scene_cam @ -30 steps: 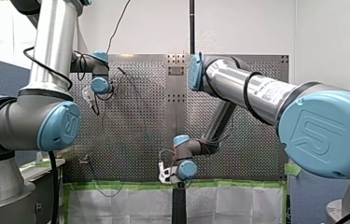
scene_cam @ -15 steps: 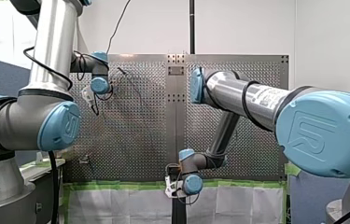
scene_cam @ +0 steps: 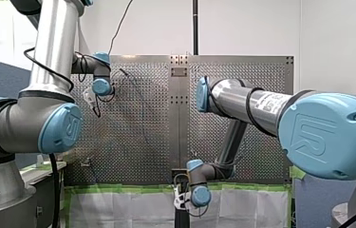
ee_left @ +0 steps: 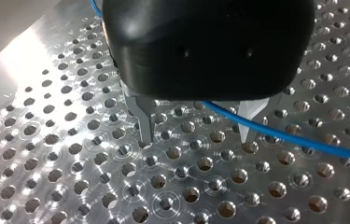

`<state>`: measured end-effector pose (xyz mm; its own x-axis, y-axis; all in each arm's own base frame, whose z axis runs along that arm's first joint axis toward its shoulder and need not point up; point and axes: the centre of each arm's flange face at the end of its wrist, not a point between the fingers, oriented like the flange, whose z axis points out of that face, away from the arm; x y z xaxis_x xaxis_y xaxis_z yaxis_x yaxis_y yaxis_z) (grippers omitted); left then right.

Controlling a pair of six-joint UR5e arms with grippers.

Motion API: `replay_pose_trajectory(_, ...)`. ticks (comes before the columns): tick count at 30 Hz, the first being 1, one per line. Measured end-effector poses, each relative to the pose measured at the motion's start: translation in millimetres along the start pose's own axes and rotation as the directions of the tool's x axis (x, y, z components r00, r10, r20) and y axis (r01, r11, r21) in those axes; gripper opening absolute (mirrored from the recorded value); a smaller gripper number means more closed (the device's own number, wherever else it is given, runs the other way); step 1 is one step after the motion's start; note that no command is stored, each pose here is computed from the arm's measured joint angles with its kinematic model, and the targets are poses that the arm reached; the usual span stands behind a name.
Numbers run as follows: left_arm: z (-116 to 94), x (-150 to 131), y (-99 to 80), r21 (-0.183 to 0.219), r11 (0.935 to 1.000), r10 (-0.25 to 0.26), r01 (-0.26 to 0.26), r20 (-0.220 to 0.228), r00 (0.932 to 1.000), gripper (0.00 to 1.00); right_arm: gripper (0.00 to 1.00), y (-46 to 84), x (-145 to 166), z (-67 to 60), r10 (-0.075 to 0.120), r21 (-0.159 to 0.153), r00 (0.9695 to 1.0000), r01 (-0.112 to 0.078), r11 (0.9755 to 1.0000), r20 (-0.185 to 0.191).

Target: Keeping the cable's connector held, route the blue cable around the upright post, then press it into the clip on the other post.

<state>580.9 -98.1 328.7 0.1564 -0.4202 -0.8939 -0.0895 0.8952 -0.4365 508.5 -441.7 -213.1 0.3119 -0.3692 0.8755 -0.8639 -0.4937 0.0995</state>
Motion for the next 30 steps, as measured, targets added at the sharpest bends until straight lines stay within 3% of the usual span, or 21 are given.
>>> replay_pose_trajectory(9, -0.3, 0.6, -0.9, 0.002, 1.0000, 0.000, 0.000, -0.001, 1.0000, 0.87, 0.00, 16.0, -14.9, 1.4, 0.046, -0.020, 0.9988, -0.046, 0.9987, -0.019)
replay_pose_trajectory(22, -0.8, 0.9, -2.1, 0.003, 1.0000, 0.000, 0.000, -0.002, 1.0000, 0.87, 0.00, 31.7, -37.5, 8.4, 0.067, -0.045, 0.9975, -0.068, 0.9967, -0.022)
replay_pose_trajectory(30, -0.9, 0.9, -1.8, -0.002, 1.0000, 0.000, 0.000, 0.001, 1.0000, 0.87, 0.00, 39.9, -47.3, 2.7, 0.074, -0.061, 0.9969, -0.075, 0.9953, -0.026)
